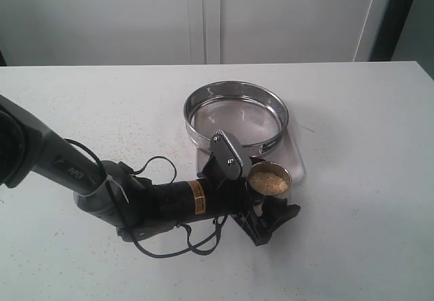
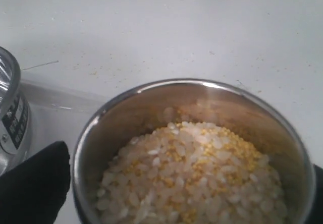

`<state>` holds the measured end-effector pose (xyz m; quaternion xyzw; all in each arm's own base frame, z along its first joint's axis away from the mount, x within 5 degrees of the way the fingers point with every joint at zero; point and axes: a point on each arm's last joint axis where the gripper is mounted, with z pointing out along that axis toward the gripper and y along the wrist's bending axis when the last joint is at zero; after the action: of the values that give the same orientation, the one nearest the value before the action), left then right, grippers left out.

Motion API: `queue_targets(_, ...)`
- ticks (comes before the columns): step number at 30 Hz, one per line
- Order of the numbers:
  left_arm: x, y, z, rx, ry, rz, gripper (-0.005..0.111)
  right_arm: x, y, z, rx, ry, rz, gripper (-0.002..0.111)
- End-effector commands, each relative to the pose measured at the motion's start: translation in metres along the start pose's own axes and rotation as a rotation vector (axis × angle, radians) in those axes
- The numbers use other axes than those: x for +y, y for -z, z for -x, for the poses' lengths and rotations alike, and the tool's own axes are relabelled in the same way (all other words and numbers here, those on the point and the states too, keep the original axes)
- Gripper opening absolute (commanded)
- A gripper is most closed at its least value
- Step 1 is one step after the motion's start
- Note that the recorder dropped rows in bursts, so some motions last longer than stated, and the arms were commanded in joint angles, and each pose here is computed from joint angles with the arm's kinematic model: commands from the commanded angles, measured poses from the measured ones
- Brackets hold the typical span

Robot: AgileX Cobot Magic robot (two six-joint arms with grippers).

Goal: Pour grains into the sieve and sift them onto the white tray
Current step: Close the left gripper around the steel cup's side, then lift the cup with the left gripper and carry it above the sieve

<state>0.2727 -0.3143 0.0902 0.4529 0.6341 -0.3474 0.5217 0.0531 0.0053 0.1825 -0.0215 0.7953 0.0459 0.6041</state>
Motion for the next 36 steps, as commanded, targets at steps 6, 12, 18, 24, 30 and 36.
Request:
queue_targets(6,0.0003,-0.0013,0.0013,-0.004,0.013,0.014,0.105,-0.0006,-0.0002,0.0,-0.016,0.0,-0.01,0.0)
queue_targets(12,0.0003,-0.0013,0.0013,-0.004,0.013,0.014,0.105,-0.0006,-0.0002,0.0,-0.016,0.0,-0.01,0.0)
queue_targets(18,0.0,-0.0013,0.0004,0.006,0.009,0.011,0.08,-0.0006,-0.0002,0.0,-0.016,0.0,-0.01,0.0)
queue_targets(24,0.0,-0.0013,0.0004,0.006,0.009,0.011,0.025,-0.0006,-0.0002,0.0,-0.016,0.0,-0.01,0.0)
queue_targets(30,0.0,-0.0013,0.0004,0.006,0.009,0.011,0.0,-0.0006,-0.0002,0.0,-0.016,0.0,-0.01,0.0)
queue_targets(36,-0.0001,-0.0013,0.0007,0.003,0.009,0.01,0.0,-0.0006,-0.0002,0.0,-0.016,0.0,-0.01,0.0)
